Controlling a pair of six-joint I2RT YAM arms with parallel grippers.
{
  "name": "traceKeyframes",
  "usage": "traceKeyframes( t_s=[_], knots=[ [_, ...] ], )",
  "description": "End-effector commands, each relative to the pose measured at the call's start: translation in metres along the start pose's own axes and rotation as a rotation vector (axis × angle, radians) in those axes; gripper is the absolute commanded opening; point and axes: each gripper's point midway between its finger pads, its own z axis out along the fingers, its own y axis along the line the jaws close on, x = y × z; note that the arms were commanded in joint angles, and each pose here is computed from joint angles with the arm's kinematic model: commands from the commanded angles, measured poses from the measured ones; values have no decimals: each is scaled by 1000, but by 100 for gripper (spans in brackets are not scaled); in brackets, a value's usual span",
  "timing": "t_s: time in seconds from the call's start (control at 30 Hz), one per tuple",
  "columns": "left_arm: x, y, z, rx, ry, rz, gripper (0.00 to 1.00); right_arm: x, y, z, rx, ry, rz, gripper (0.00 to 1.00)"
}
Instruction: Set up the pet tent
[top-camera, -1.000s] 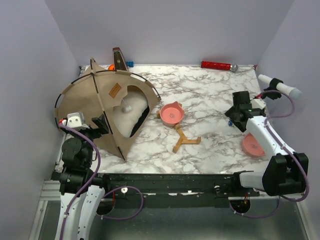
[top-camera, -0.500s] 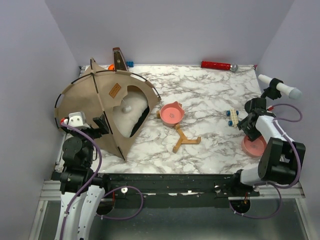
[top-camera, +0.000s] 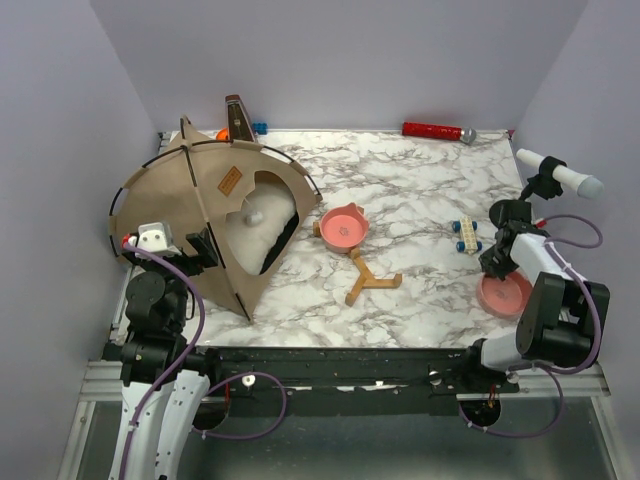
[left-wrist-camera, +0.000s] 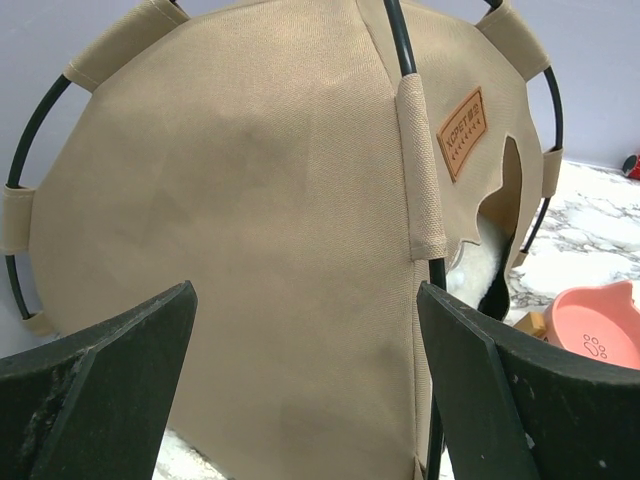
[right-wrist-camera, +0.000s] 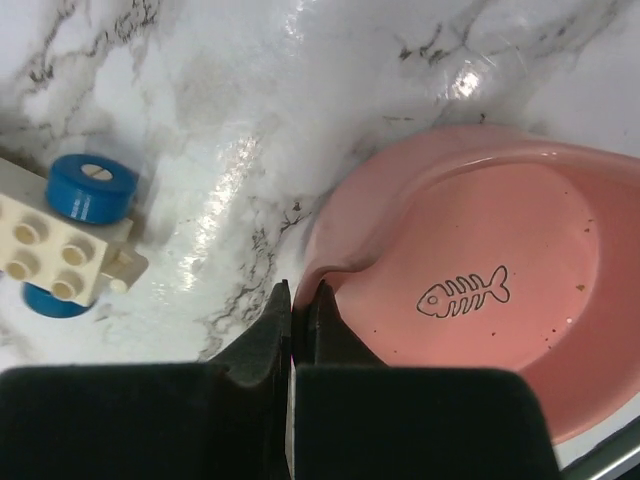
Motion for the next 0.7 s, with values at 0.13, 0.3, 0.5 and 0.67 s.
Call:
traceKeyframes(
  t_s=[0.13,0.3,0.5,0.67],
  knots=[
    [-2,4,2,-23,-18,11,99,-5,66,-56,-275,67,543,0],
    [-3,3,2,-14,-22,10,99,-2,111,-82,-372,96,615,0],
    [-3,3,0,-14,-26,7,99,38,160,-78,-394,170,610,0],
    [-3,2,-1,-9,-24,5,99,63,173,-53,-361,177,624,1]
  ],
)
